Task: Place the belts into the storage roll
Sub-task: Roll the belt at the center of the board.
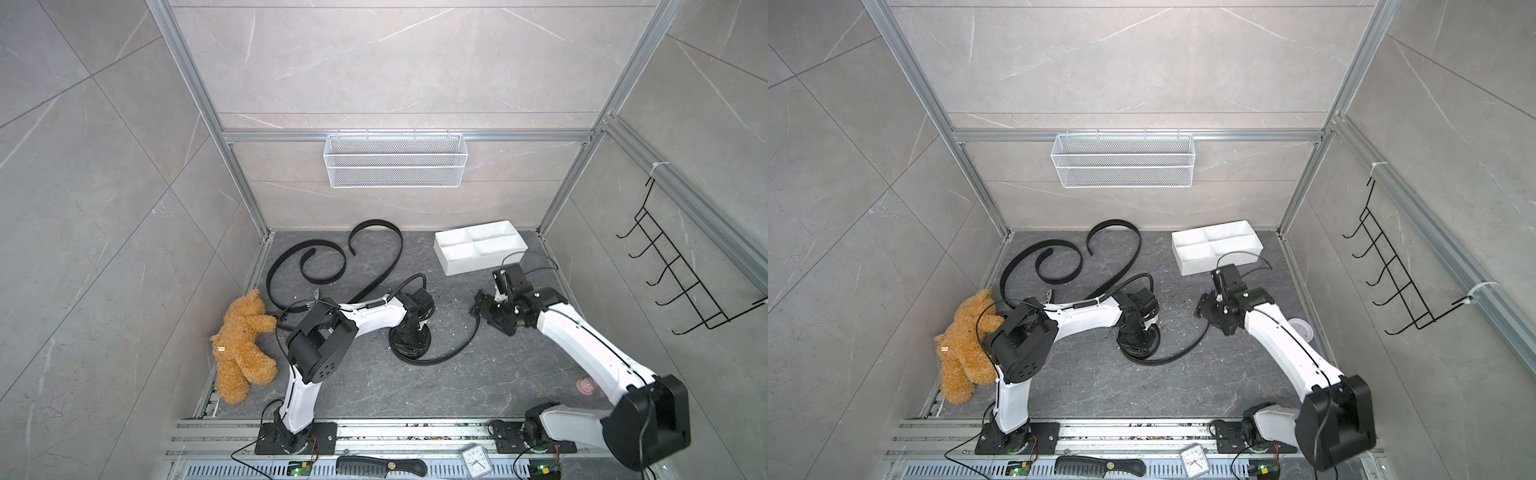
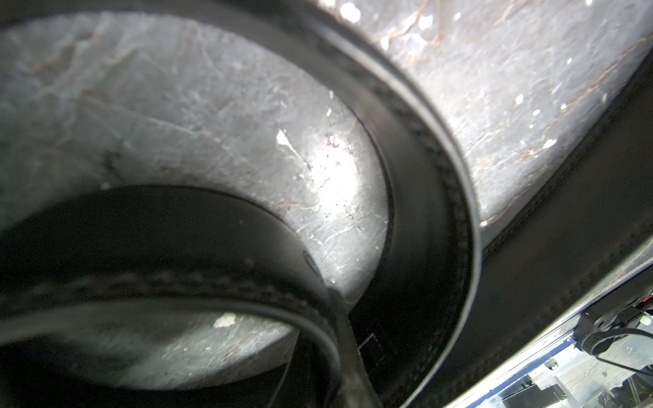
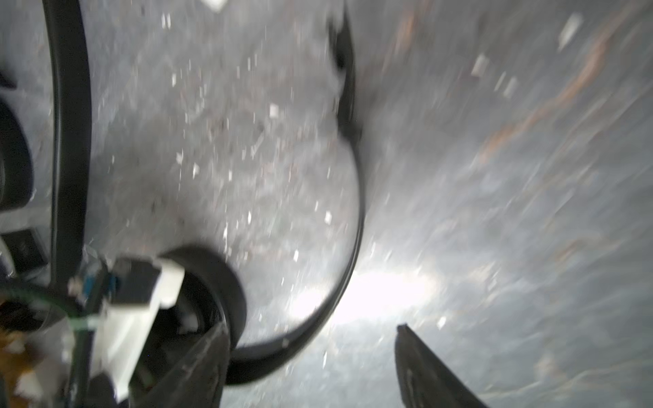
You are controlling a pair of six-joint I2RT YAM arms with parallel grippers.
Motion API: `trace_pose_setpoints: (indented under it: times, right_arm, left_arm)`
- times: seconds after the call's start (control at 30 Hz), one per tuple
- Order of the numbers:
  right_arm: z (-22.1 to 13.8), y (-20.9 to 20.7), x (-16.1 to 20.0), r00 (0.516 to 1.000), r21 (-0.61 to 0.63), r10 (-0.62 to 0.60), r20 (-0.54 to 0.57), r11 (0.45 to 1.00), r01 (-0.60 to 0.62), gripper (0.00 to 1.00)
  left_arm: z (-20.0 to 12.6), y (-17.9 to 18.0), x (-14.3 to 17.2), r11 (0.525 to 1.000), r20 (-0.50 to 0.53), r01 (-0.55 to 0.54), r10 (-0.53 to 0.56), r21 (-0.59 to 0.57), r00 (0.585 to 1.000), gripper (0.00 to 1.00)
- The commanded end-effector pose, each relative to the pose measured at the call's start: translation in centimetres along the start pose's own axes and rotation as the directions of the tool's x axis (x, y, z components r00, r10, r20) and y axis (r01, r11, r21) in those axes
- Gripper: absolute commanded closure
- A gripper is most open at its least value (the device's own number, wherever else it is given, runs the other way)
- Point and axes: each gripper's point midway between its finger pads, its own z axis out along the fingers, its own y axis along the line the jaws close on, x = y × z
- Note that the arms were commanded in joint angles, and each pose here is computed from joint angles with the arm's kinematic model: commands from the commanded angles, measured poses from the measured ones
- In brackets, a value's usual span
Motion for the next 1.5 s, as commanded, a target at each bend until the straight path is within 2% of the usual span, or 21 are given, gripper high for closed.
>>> trace_pose_setpoints:
  times: [0.0, 0.07, 0.27, 0.37, 0.47, 0.57, 0.7, 0.77, 0.9, 1.07, 1.23, 1.47]
  right_arm:
    - [2.3, 0.2, 4.7, 0.984, -0.014, 0.148, -0.099, 0.989, -0.15, 0.27]
    - [3.1, 1.1, 6.1, 0.981, -0.022, 0.161, -0.106, 0.986, -0.164, 0.28]
    - [5.2, 3.1, 7.8, 0.991, 0.02, 0.079, -0.105, 0.997, -0.077, 0.28]
    - [6.8, 2.5, 8.5, 0.99, 0.065, 0.069, -0.121, 0.996, -0.062, 0.34]
    - [8.1, 0.9, 9.4, 0.987, 0.113, 0.073, -0.143, 0.992, -0.057, 0.46]
    - [8.7, -0.5, 9.9, 0.988, 0.145, 0.058, -0.146, 0.989, -0.037, 0.66]
    - [8.7, -2.1, 8.7, 0.99, 0.198, 0.013, -0.141, 0.98, 0.015, 0.91]
    - [8.8, -2.6, 7.7, 0.99, 0.203, 0.011, -0.141, 0.979, 0.018, 0.99]
    - [9.1, -3.0, 5.1, 0.989, 0.221, -0.023, -0.145, 0.974, 0.055, 1.0]
    - [9.8, -1.6, 1.8, 0.986, 0.225, -0.086, -0.141, 0.967, 0.116, 1.0]
    - [11.6, 1.6, -0.1, 0.975, 0.177, -0.139, -0.172, 0.97, 0.169, 1.0]
    - [12.6, 6.9, -1.3, 0.969, 0.081, -0.177, -0.173, 0.978, 0.193, 1.0]
  left_arm:
    - [1.4, 1.8, 1.9, 0.997, -0.072, 0.041, -0.046, -0.073, 0.996, 1.0]
    - [1.4, 1.9, 2.0, 0.996, -0.071, 0.037, -0.043, -0.075, 0.997, 1.0]
    - [1.2, 2.3, 2.1, 0.995, -0.068, 0.022, -0.029, -0.096, 0.997, 1.0]
    - [1.1, 2.6, 2.4, 0.994, -0.07, 0.008, -0.015, -0.11, 0.997, 1.0]
    - [0.9, 3.0, 2.7, 0.992, -0.074, -0.014, 0.005, -0.126, 0.997, 1.0]
    - [0.8, 3.3, 3.3, 0.99, -0.086, -0.049, 0.038, -0.13, 0.996, 1.0]
    - [0.7, 2.7, 4.4, 0.986, -0.107, -0.114, 0.101, -0.118, 0.989, 1.0]
    - [0.6, 2.2, 5.0, 0.984, -0.116, -0.142, 0.13, -0.109, 0.985, 1.0]
    - [0.5, 1.8, 6.3, 0.978, -0.138, -0.179, 0.163, -0.106, 0.977, 1.0]
    - [0.7, 1.4, 8.1, 0.968, -0.176, -0.229, 0.209, -0.101, 0.962, 1.0]
    - [1.1, 0.5, 9.7, 0.959, -0.179, -0.27, 0.252, -0.082, 0.951, 1.0]
    - [1.1, -0.9, 10.3, 0.944, -0.108, -0.324, 0.316, -0.061, 0.942, 1.0]
